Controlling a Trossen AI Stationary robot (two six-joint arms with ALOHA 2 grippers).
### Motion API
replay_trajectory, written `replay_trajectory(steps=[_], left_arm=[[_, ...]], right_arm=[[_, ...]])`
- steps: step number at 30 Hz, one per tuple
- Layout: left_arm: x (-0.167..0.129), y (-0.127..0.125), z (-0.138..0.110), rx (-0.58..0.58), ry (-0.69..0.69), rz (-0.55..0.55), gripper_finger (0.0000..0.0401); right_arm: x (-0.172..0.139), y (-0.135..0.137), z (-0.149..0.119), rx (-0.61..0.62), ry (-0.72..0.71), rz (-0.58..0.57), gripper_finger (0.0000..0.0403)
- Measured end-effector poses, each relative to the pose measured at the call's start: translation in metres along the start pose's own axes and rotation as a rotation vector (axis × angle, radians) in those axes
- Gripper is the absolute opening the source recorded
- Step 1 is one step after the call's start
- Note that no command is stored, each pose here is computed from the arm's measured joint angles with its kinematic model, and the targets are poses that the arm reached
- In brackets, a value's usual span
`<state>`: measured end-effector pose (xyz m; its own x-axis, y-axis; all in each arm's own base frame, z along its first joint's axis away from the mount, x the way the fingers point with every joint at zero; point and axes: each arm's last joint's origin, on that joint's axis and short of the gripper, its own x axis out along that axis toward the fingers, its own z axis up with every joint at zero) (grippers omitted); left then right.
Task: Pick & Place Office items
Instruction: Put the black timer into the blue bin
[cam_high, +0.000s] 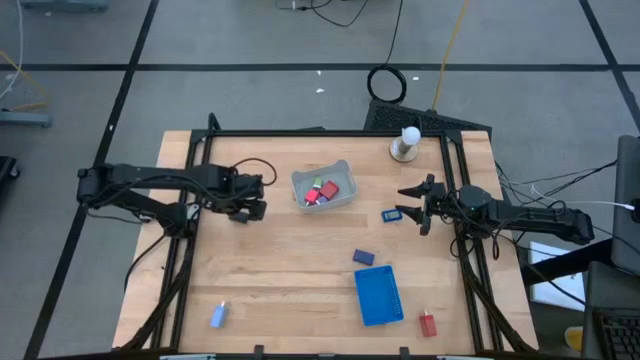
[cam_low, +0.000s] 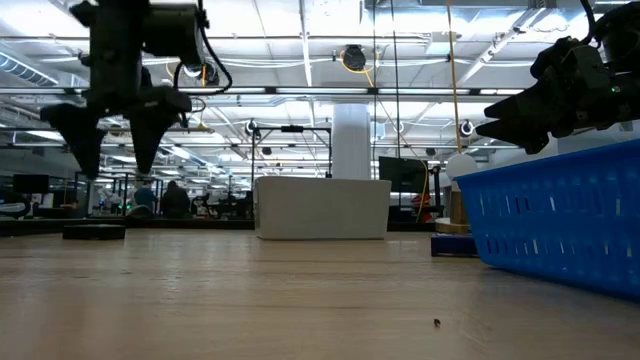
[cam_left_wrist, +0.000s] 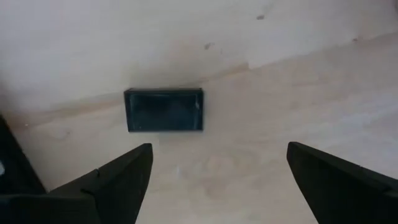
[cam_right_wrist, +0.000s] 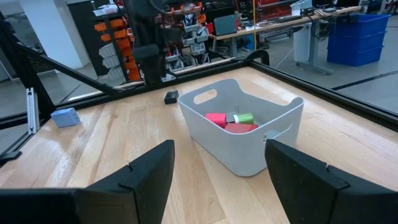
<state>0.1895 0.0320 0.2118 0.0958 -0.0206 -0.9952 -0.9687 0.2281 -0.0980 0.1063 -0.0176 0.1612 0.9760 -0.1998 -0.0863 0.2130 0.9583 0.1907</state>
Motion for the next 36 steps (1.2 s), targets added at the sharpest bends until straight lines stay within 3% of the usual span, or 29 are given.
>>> replay_trajectory(steps=[10, 19, 36], left_arm=[[0.027, 0.016, 0.008, 0.065, 0.031, -0.018, 0.037], [0.04, 0.032, 0.012, 0.045, 0.033, -0.002, 0.037], [0.043, 0.039, 0.018, 0.05, -0.005, 0.04, 0.0397]], right_arm=[[0.0, 0.0, 0.0, 0.0, 0.0, 0.0, 0.0242], [0.0, 0.0, 0.0, 0.0, 0.0, 0.0, 0.0242], [0.0, 0.0, 0.0, 0.0, 0.0, 0.0, 0.0242]])
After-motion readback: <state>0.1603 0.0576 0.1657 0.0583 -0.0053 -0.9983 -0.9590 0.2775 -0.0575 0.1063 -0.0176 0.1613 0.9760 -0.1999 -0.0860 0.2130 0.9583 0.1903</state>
